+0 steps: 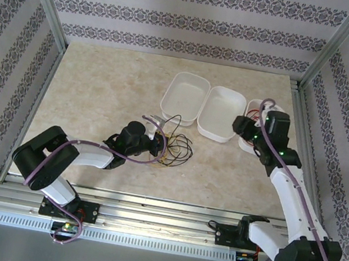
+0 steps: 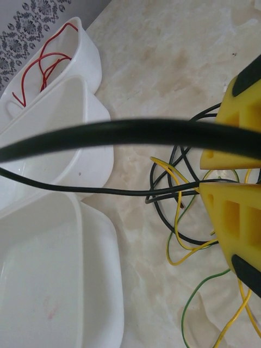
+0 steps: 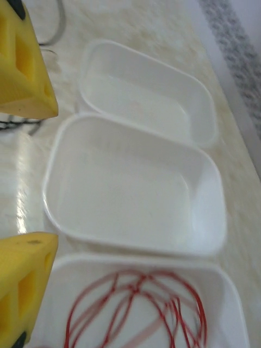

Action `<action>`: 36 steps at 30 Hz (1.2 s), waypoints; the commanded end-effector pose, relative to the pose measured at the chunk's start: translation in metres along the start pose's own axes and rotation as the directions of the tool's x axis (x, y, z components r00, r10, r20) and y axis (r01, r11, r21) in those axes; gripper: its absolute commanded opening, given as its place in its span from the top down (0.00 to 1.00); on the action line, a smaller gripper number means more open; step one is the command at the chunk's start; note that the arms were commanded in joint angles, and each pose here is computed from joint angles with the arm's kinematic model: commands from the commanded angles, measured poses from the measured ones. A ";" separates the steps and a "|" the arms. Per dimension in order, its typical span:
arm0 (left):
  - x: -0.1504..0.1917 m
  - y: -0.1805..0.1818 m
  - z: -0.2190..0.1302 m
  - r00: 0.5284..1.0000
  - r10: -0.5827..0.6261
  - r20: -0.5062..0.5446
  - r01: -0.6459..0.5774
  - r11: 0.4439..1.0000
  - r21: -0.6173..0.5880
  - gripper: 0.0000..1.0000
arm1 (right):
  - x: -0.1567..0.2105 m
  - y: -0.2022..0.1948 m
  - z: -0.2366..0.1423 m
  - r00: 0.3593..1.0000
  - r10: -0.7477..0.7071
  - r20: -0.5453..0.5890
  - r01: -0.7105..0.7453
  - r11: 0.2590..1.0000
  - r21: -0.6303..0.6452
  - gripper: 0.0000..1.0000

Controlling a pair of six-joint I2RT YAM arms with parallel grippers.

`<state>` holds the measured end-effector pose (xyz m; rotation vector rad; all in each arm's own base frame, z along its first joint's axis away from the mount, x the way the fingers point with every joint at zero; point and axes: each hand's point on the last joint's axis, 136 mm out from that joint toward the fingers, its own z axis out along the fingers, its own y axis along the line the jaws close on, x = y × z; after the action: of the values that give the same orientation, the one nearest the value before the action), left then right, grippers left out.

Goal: Untangle the cables

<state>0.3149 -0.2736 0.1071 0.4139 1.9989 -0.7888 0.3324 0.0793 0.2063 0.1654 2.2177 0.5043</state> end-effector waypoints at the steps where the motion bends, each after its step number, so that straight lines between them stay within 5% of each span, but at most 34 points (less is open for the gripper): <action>1: -0.002 -0.017 -0.005 0.996 0.086 -0.007 -0.086 0.994 0.064 0.87 | 0.021 0.036 0.010 0.989 -0.150 -0.006 0.148 0.979 -0.140 0.37; 5: 0.001 -0.027 -0.006 0.978 0.205 -0.038 -0.199 0.972 0.123 0.99 | 0.040 0.065 0.023 0.931 -0.363 0.022 0.362 0.920 -0.150 0.34; 9: 0.003 -0.039 -0.007 0.943 0.329 -0.049 -0.314 0.928 0.202 1.00 | 0.054 0.088 0.038 0.857 -0.513 0.046 0.514 0.843 -0.158 0.35; 22: -0.005 -0.050 -0.003 0.919 0.391 -0.048 -0.359 0.881 0.308 1.00 | 0.087 0.121 0.038 0.746 -0.653 0.131 0.658 0.694 -0.293 0.34; 36: -0.001 -0.055 -0.005 0.895 0.434 -0.103 -0.368 0.849 0.379 1.00 | 0.084 0.120 0.036 0.645 -0.743 0.179 0.763 0.613 -0.204 0.26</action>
<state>0.2859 -0.3107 0.1338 1.0530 1.8344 -0.8408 0.2960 0.2200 0.1659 -0.8344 1.9446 0.3458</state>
